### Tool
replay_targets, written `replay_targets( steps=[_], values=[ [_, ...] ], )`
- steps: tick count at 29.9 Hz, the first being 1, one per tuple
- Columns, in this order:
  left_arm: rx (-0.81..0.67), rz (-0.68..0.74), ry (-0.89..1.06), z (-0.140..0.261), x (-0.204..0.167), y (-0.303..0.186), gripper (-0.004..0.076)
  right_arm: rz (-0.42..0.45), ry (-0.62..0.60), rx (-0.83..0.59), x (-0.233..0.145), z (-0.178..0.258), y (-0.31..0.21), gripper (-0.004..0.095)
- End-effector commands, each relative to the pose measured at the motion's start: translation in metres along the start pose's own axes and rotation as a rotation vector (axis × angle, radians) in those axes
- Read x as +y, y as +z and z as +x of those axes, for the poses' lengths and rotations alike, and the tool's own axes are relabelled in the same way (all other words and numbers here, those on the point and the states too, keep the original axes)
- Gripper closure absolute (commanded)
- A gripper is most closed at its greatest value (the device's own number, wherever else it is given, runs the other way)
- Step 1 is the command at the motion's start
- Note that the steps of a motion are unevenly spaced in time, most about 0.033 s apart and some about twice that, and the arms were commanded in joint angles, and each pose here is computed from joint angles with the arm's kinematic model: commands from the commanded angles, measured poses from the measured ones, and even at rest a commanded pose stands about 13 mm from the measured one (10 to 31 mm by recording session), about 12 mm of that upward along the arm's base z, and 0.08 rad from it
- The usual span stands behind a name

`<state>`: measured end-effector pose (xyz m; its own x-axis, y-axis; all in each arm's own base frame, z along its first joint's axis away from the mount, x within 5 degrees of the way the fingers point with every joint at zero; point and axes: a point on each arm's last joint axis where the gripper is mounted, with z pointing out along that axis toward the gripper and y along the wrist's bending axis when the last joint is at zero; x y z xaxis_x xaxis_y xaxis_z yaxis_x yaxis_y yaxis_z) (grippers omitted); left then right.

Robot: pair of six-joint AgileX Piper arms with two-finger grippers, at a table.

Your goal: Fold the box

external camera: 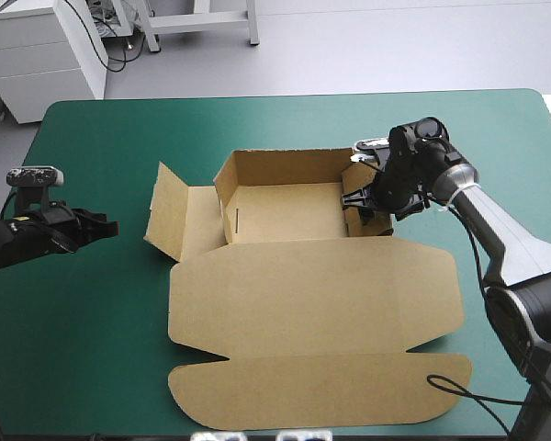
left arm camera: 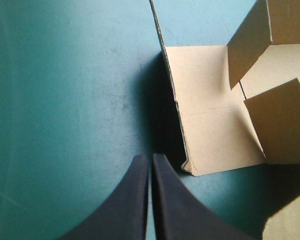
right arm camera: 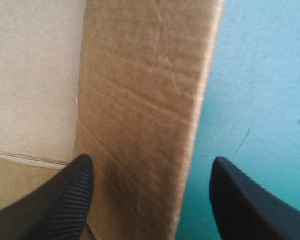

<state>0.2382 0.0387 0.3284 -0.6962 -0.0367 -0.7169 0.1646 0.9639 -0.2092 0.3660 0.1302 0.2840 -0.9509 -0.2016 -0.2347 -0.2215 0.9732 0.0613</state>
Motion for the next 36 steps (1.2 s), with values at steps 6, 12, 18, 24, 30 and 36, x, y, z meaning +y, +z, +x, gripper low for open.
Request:
replay_targets(
  steps=[6,12,18,24,30,36],
  values=[
    [-0.091,-0.017,0.004,-0.012,-0.004,-0.01,0.0716,0.001,-0.029,0.006,0.0,0.001,-0.014,0.0845],
    [-0.079,-0.003,0.002,-0.011,-0.005,-0.01,0.0716,0.002,-0.069,-0.001,0.0,-0.001,-0.015,0.0926],
    [-0.086,-0.011,0.003,-0.011,-0.005,-0.01,0.0716,0.002,-0.135,-0.145,0.001,-0.002,-0.065,0.0927],
    [-0.14,-0.056,-0.006,-0.017,0.0,-0.009,0.0716,0.07,-0.109,-0.364,-0.021,0.031,-0.151,0.0927],
    [-0.152,-0.091,-0.019,-0.019,0.009,-0.001,0.0716,-0.051,-0.083,-0.542,-0.028,0.072,-0.214,0.0927],
    [-0.105,-0.064,-0.065,-0.017,0.017,0.017,0.0716,-0.077,-0.103,-0.62,-0.025,0.095,-0.239,0.0927]
  ],
)
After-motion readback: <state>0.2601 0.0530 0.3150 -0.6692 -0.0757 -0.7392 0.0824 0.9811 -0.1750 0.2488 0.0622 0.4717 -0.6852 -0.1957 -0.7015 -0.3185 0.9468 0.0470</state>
